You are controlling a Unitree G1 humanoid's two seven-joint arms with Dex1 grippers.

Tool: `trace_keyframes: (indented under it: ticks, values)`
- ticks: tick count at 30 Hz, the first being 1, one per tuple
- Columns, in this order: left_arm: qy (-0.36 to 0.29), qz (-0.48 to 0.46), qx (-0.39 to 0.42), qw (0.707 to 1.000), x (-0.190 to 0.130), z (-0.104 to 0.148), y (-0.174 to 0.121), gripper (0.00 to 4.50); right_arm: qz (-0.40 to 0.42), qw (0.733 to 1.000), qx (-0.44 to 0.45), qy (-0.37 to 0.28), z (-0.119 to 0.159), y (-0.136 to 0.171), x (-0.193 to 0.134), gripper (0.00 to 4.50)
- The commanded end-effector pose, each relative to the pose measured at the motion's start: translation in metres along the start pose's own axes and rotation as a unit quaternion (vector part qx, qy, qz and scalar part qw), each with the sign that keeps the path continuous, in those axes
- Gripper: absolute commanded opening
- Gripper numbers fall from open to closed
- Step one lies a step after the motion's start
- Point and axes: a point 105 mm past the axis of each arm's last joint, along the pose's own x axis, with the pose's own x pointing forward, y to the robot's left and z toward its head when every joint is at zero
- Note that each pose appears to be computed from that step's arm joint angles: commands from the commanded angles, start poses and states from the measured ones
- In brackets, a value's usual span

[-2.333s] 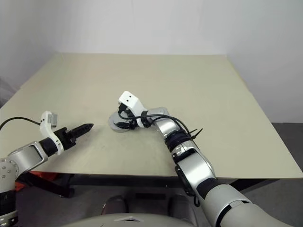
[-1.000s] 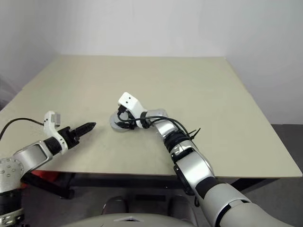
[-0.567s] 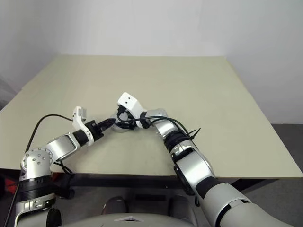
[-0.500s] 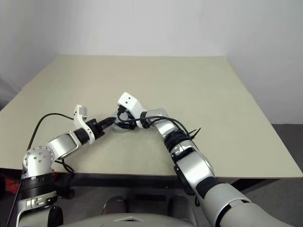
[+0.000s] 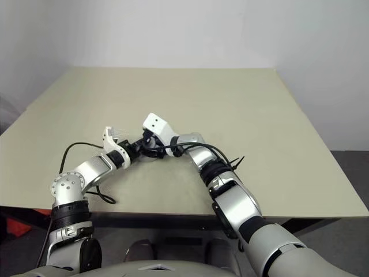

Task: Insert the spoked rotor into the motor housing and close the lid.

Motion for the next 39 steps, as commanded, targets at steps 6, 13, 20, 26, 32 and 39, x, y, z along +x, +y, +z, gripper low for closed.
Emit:
trace_keyframes:
  ticks: [6, 13, 20, 26, 32, 39]
  values:
    - [-0.007, 0.058, -0.039, 0.998, -0.010, -0.006, 0.024, 0.03, -0.017, 0.999, 0.006, 0.028, -0.014, -0.007, -0.007, 3.15]
    - [-0.019, 0.080, -0.059, 0.995, -0.012, -0.008, 0.028, 0.03, -0.020, 0.999, 0.010, 0.029, -0.014, -0.008, -0.009, 3.15]
    - [-0.041, 0.115, -0.101, 0.987, -0.013, 0.000, 0.038, 0.03, -0.022, 0.999, 0.012, 0.029, -0.014, -0.009, -0.009, 3.15]
    - [-0.045, 0.132, -0.113, 0.984, -0.012, 0.006, 0.038, 0.03, -0.028, 0.999, 0.013, 0.030, -0.013, -0.010, -0.009, 3.15]
    - [-0.034, 0.142, -0.121, 0.982, -0.014, 0.004, 0.040, 0.03, -0.032, 0.999, 0.015, 0.028, -0.012, -0.012, -0.009, 3.15]
    - [-0.009, 0.152, -0.137, 0.979, -0.015, -0.005, 0.044, 0.03, -0.035, 0.999, 0.018, 0.025, -0.010, -0.012, -0.009, 3.15]
